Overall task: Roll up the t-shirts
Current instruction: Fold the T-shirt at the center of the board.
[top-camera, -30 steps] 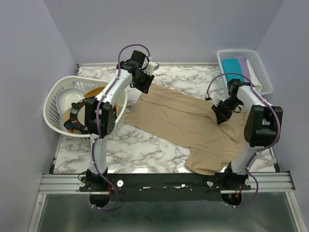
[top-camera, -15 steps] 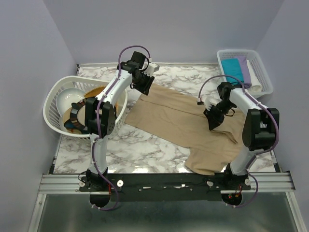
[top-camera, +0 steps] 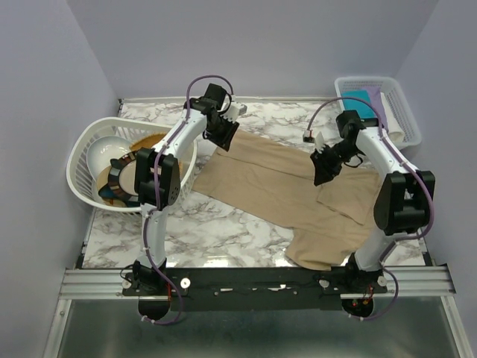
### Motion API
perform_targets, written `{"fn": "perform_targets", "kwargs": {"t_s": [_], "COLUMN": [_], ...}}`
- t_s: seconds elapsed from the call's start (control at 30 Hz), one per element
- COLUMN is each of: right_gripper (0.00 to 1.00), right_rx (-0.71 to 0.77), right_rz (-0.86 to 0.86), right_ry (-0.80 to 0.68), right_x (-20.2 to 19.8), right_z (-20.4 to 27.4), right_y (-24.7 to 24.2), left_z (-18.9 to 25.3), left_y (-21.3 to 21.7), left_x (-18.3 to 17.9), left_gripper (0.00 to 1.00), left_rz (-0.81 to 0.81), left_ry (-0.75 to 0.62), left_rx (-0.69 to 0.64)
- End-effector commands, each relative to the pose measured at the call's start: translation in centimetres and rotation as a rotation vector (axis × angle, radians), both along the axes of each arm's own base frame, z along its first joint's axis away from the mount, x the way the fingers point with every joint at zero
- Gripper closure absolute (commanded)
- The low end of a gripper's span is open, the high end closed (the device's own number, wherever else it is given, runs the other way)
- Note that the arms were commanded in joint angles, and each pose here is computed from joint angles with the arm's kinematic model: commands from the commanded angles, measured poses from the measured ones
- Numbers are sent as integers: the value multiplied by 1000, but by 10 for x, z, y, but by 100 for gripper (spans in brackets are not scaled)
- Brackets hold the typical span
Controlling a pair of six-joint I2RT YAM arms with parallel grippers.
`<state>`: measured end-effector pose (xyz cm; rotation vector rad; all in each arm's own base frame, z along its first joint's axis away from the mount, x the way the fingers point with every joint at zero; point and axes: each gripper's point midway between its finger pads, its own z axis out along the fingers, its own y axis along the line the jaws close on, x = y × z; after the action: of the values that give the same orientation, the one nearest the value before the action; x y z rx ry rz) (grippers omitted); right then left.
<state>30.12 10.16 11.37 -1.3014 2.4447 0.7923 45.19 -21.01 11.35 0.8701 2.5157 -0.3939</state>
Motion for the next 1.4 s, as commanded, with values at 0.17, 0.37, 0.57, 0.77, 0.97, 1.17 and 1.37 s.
{"fn": "perform_targets", "kwargs": {"t_s": [0.17,0.37,0.57,0.77,0.97,1.17,1.37], "right_gripper": [62,69,74,75,75,75,75], "right_rx": [-243,-442,-628,-731,-781,-816,-845], "right_rz": [-334,-422,-417,-406,-378,-353,-356], "right_ry": [-241,-275,-315,-349,-315,-289,-352], "right_x": [71,84,73,76,81,90,122], "right_z": [-3,-19,-39,-57,-78,-96,-89], "right_y": [-87,-141,-188,-211,-222,-234,-245], "left_z": [-6,-24,-42,-62,-76,-83,-86], "left_y": [-6,-9,-9,-2,2,-3,-10], "left_x": [20,25,23,17,19,27,40], "left_gripper": [55,57,66,69,69,69,69], "left_rz": [-9,18,59,63,64,75,71], "left_ry": [-4,21,54,80,96,98,83], "left_rx": [-10,-11,-11,26,55,47,24]}}
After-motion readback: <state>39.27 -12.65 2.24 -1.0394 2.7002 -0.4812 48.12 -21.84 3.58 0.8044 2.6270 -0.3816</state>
